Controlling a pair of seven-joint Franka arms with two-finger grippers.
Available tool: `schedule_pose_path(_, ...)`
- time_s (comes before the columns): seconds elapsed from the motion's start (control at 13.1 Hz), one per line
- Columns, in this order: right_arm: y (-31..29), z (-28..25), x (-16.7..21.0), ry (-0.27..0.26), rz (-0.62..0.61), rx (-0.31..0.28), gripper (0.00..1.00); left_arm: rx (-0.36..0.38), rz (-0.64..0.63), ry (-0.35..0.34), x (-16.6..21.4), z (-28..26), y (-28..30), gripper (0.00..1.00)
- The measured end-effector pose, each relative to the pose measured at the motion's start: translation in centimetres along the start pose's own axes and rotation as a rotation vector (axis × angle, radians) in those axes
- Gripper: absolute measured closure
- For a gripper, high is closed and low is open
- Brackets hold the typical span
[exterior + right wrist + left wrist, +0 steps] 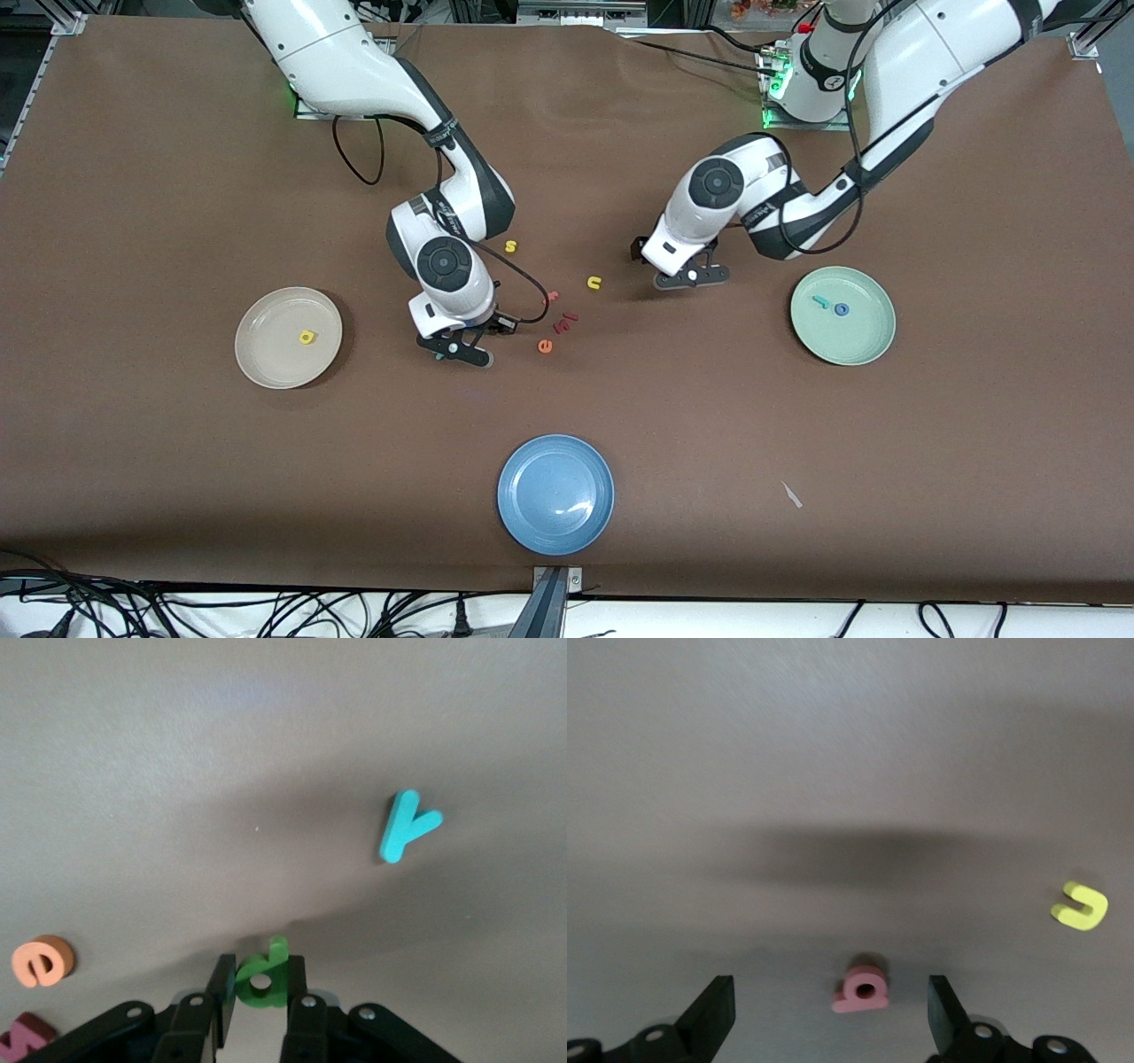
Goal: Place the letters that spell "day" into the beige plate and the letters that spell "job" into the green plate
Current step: 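Drop the green d on the beige plate while the left gripper grasps the pink letter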
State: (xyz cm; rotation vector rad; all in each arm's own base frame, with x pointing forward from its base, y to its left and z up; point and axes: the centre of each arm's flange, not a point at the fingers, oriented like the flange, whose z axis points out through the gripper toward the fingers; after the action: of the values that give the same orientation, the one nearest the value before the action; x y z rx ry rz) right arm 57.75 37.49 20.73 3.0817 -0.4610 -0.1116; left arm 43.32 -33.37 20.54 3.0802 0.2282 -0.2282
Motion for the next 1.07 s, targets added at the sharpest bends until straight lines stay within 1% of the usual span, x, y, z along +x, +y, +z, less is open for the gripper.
schedule_pose_path(0.15,0.8,-1.7,1.2,-0.013,-0.060,-0.021,0.73,0.004,0.006,0.018,-0.7,1.0,0.2,0.06)
schedule_pose_path(0.31,2.9,-3.2,2.6,-0.030,-0.131,-0.058,0.73,0.030,0.013,0.030,-0.9,2.4,0.1,0.07)
schedule_pose_path(0.46,5.3,-4.3,4.4,-0.031,-0.203,-0.080,0.73,0.051,0.020,0.023,-1.3,3.9,0.1,0.08)
schedule_pose_path(0.54,6.8,-4.7,5.2,-0.030,-0.242,-0.090,0.73,0.057,0.020,0.021,-1.6,4.3,0.3,0.13)
schedule_pose_path(0.61,8.3,-5.1,5.8,-0.031,-0.278,-0.098,0.73,0.058,0.013,0.021,-1.8,4.4,0.5,0.13)
schedule_pose_path(0.69,9.8,-5.4,6.4,-0.033,-0.310,-0.106,0.73,0.057,0.009,0.022,-1.9,4.4,0.6,0.20)
schedule_pose_path(0.84,13.1,-6.1,7.3,-0.041,-0.372,-0.119,0.73,0.053,0.004,0.024,-2.0,4.3,0.8,0.25)
schedule_pose_path(0.92,14.9,-6.4,7.7,-0.042,-0.400,-0.122,0.73,0.048,0.005,0.027,-2.1,4.2,1.1,0.33)
schedule_pose_path(0.99,16.8,-6.5,8.0,-0.035,-0.431,-0.121,0.73,0.048,0.003,0.028,-2.1,4.2,1.2,0.33)
schedule_pose_path(1.07,18.7,-6.4,8.3,-0.029,-0.464,-0.120,0.73,0.045,0.002,0.030,-2.1,4.1,1.3,0.41)
